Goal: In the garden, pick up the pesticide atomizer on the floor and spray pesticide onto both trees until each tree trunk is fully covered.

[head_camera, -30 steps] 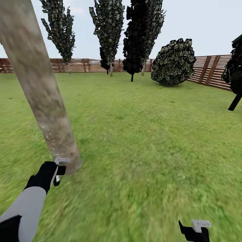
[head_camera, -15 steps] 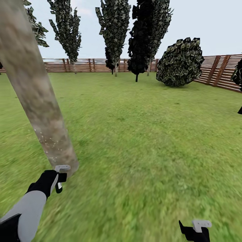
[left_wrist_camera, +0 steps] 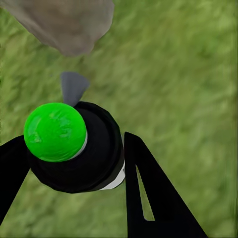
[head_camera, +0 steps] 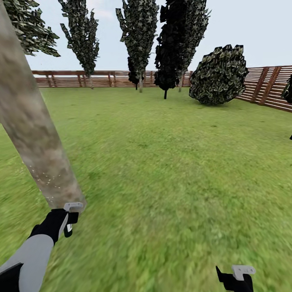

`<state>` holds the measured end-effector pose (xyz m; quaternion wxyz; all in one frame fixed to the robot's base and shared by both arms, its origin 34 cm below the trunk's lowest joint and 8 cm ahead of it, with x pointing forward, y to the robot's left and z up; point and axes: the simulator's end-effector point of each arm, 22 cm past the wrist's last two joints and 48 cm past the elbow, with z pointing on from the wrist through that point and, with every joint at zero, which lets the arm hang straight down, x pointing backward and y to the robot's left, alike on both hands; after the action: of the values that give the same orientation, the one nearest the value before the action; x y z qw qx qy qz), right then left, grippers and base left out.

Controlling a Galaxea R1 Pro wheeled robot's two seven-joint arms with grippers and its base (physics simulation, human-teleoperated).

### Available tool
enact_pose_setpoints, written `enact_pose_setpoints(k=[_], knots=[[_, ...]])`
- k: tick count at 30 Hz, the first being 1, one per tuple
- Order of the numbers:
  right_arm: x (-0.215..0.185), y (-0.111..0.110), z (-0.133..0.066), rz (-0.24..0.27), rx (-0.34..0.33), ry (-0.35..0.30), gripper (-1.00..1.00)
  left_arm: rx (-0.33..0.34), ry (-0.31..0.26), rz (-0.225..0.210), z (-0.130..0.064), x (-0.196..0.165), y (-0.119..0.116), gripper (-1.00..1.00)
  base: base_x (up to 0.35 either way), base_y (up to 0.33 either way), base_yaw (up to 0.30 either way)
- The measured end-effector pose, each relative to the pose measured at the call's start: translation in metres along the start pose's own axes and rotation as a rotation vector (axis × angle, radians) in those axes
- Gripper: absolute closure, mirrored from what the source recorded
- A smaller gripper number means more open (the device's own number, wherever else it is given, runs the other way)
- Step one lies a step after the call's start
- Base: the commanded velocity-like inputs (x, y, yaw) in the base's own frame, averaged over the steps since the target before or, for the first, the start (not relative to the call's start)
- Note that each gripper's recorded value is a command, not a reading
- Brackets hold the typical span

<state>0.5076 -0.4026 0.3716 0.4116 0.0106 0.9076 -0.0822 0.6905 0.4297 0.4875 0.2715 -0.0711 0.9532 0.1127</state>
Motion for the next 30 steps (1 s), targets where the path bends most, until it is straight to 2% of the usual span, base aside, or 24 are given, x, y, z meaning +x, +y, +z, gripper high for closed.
enact_pose_setpoints(k=[2,6,10,11,14,18,20,22,25,26,30], knots=[[0.0,0.0,0.0,0.0,0.0,0.0,-1.0,-0.004,0.0,0.001,0.0,0.0,0.001,1.0,0.2,-0.231,0.258],[0.0,0.0,0.0,0.0,0.0,0.0,-1.0,-0.096,0.002,0.007,-0.001,0.002,0.022,1.0,0.201,-0.23,0.274],[0.0,0.0,0.0,0.0,0.0,0.0,-1.0,-0.136,0.007,-0.003,-0.001,0.004,0.04,1.0,0.223,-0.206,0.277],[0.0,0.0,0.0,0.0,0.0,0.0,-1.0,-0.144,0.011,-0.014,-0.001,0.006,0.047,1.0,0.251,-0.18,0.277],[0.0,0.001,0.0,0.0,-0.002,0.001,-1.0,-0.15,0.011,-0.091,0.0,0.012,0.066,1.0,0.274,-0.165,0.267],[0.0,0.0,0.0,0.001,-0.001,0.001,-1.0,-0.142,-0.041,-0.111,0.002,0.005,0.064,1.0,0.289,-0.137,0.067],[0.0,0.0,0.0,0.0,0.0,0.001,-1.0,-0.137,-0.046,-0.121,0.003,0.006,0.062,1.0,0.292,-0.131,0.008],[0.001,0.0,0.0,-0.001,-0.001,0.002,-1.0,-0.117,-0.046,-0.149,0.007,0.012,0.056,1.0,0.293,-0.129,0.002],[0.001,0.0,0.0,-0.002,-0.001,0.002,-1.0,-0.124,-0.075,-0.152,0.011,0.024,0.058,1.0,0.263,-0.082,0.0],[0.0,-0.001,0.0,-0.002,0.0,0.001,-1.0,-0.126,-0.083,-0.166,0.012,0.027,0.059,1.0,0.094,-0.019,0.0],[0.0,0.0,0.0,0.0,-0.001,0.001,-1.0,-0.118,-0.068,-0.173,0.014,0.037,0.054,1.0,0.025,-0.005,0.062]])
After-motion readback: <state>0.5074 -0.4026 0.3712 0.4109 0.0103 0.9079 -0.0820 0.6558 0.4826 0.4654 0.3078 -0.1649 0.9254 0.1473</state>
